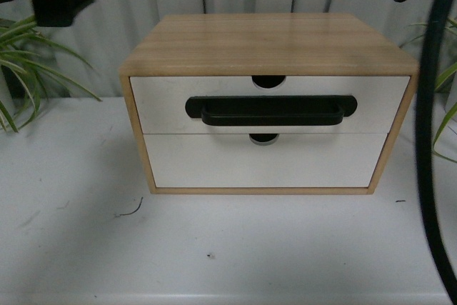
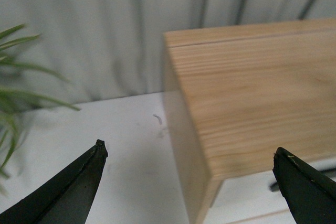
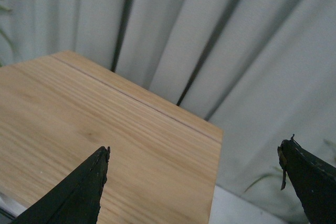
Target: Pull drawer
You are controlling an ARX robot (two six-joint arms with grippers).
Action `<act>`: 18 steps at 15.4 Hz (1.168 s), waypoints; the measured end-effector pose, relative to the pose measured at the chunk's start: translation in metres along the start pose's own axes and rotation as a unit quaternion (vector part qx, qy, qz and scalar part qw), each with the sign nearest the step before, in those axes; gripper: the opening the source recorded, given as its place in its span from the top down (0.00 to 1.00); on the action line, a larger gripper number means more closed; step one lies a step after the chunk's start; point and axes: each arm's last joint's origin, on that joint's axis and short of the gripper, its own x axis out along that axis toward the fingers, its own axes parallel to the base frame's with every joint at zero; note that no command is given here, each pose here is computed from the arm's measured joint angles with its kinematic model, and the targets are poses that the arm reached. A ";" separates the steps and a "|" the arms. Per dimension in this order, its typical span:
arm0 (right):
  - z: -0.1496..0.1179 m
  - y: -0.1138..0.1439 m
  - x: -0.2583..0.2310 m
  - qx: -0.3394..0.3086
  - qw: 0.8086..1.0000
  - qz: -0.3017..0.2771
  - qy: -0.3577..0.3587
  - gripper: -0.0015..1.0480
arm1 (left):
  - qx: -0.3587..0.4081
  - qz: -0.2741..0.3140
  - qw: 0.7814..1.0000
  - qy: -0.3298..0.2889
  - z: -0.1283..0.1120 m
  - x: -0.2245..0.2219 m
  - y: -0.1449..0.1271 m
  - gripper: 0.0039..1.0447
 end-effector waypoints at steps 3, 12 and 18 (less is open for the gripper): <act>0.007 0.000 0.012 -0.140 0.987 0.078 -0.012 0.06 | 0.147 -0.113 0.982 0.036 0.030 0.020 -0.037 0.06; -0.041 0.008 -0.001 -0.481 0.816 0.320 0.027 0.06 | 0.363 -0.311 0.865 0.151 0.007 0.050 -0.123 0.06; -0.072 0.027 0.002 -0.467 0.809 0.353 0.040 0.06 | 0.361 -0.317 0.860 0.170 -0.021 0.068 -0.136 0.06</act>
